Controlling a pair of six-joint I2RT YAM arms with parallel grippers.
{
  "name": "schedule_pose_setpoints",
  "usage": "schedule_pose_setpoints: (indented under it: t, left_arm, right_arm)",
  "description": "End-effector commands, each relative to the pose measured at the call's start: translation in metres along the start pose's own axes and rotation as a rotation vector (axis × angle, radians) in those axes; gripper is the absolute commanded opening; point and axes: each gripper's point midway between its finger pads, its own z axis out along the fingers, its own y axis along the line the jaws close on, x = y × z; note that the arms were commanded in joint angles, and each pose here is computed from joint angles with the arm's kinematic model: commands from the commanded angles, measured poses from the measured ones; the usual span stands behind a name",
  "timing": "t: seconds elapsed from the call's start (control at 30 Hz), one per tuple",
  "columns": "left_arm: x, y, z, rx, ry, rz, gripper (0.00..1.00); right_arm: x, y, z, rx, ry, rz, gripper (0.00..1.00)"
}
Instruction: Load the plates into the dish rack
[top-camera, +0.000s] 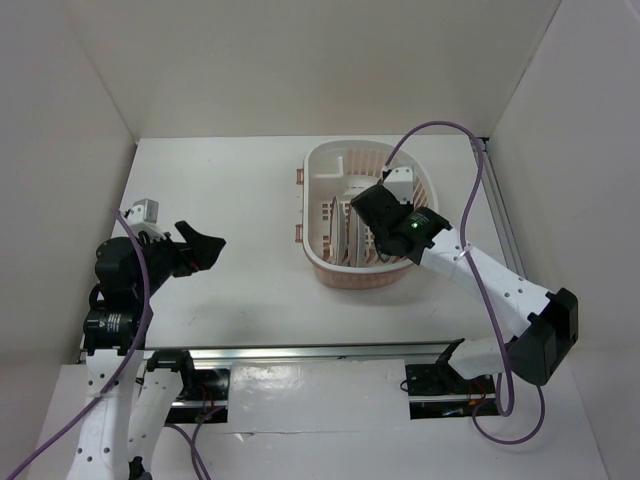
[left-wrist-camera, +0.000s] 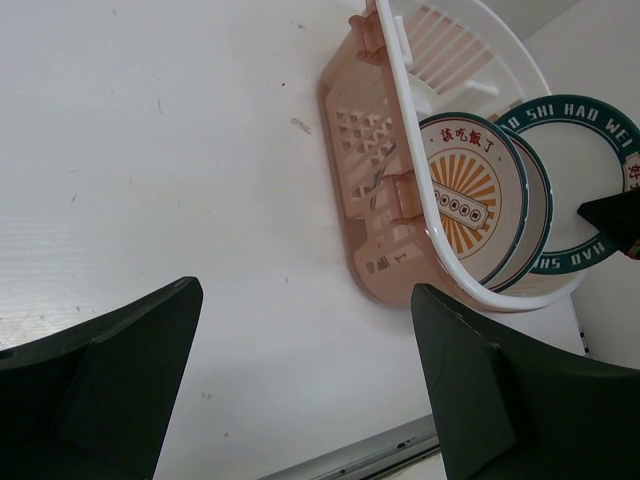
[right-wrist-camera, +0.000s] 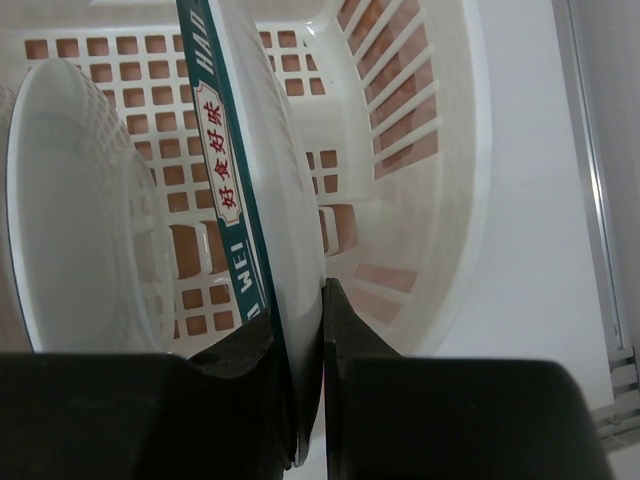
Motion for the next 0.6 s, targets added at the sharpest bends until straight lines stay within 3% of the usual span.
schedule_pose_setpoints:
  t: [0.0, 0.57]
  left_arm:
    - [-0.005, -0.004, -0.002, 0.010, -0.018, 0.037, 0.99]
    - [-0.005, -0.006, -0.003, 0.013, -0.024, 0.045, 0.99]
  right_arm:
    - [-0.013, 0.004, 0.001, -0.007, -0.058, 0.088, 0.00]
    - [0.002, 0.013, 0.013, -0.010, -0.027, 0.071, 0.00]
